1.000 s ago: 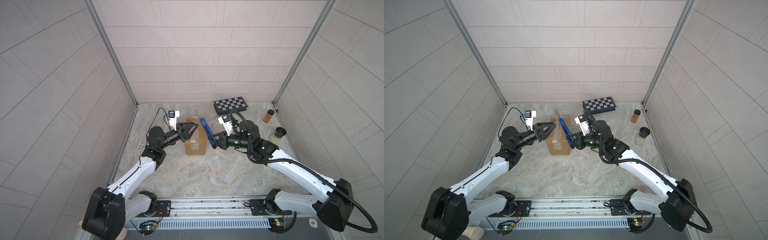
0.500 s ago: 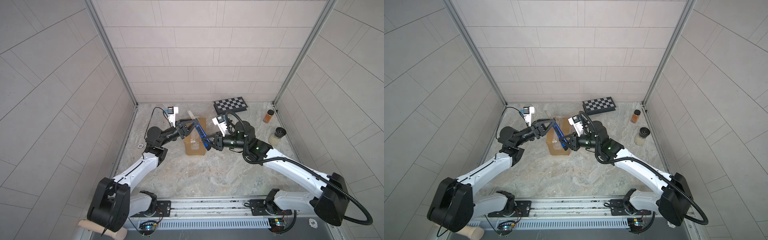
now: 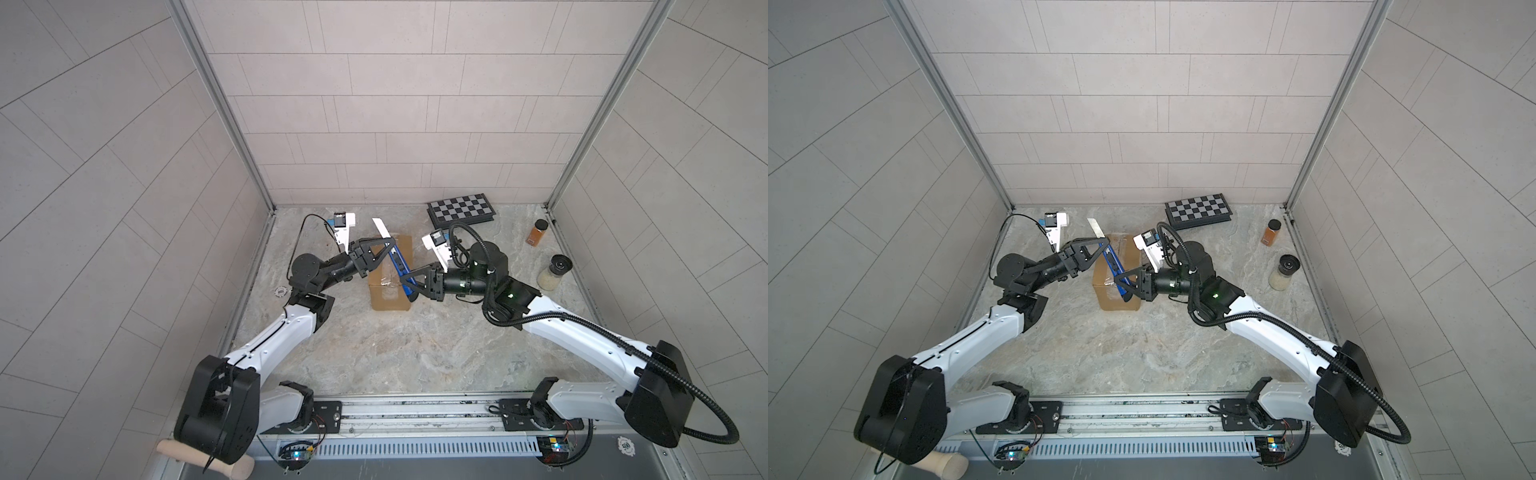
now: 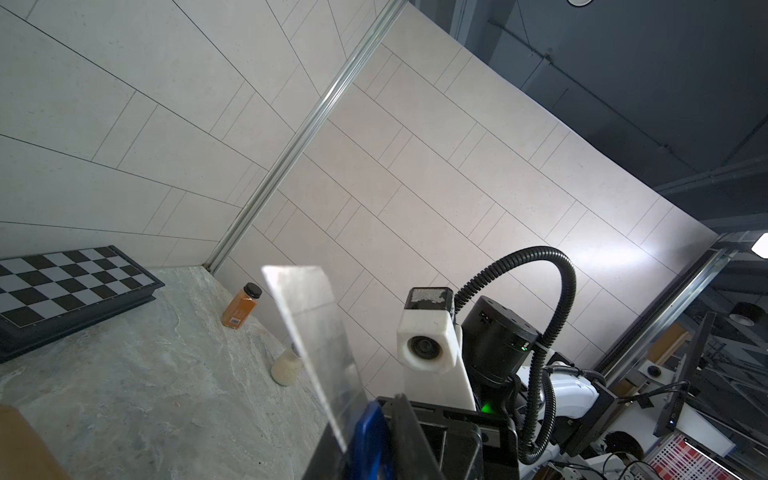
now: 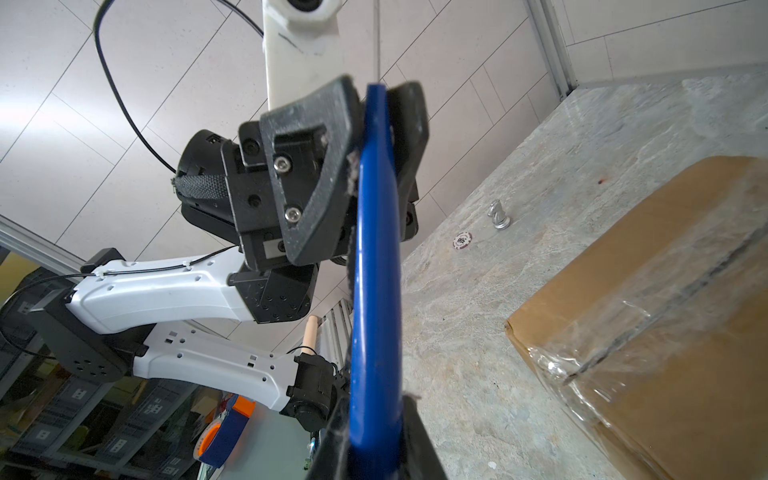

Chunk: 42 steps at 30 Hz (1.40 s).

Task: Unpack the express box

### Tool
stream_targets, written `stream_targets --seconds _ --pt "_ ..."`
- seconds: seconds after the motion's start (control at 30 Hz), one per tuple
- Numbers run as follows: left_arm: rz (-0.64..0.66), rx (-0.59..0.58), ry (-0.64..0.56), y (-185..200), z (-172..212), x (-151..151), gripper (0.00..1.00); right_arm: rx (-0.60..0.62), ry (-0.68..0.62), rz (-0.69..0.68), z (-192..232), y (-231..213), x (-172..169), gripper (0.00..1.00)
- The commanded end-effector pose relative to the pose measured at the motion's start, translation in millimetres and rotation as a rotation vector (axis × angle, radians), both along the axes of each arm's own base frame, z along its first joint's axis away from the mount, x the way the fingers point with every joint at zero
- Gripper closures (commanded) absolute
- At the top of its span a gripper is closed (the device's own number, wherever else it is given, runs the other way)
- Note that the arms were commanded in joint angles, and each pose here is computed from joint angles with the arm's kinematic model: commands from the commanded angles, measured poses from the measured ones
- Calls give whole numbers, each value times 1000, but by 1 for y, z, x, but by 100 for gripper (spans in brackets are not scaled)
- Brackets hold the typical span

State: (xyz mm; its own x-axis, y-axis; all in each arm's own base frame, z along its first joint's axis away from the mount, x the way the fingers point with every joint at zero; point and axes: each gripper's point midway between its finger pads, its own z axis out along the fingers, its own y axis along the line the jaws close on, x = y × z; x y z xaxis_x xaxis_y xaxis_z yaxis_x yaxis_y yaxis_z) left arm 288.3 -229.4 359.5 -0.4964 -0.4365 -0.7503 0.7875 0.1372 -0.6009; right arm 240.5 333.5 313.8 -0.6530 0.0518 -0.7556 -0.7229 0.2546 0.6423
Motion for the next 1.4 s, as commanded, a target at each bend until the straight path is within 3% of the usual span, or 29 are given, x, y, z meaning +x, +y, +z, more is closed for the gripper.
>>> stream_targets --seconds 0.0,0.23,0.47,0.6,0.73,0.93,1.37 --pt "-9 0 -87 0 18 -8 97 20 -13 14 6 3 -3 100" --pt "39 4 -74 5 16 -5 100 11 -19 -7 9 1 0 98" --pt "137 -40 -44 20 18 1 100 14 -42 -107 19 -14 9 54" --pt "152 -96 -43 26 25 -1 100 38 -60 -153 28 -22 12 39" --pt "160 -179 -42 33 35 -3 100 152 -79 -213 43 -31 13 26" --pt "197 -296 -38 48 44 -6 100 352 -68 -345 57 -40 18 26" --pt "252 -363 -17 61 46 -7 100 432 -80 -352 72 -10 14 32"
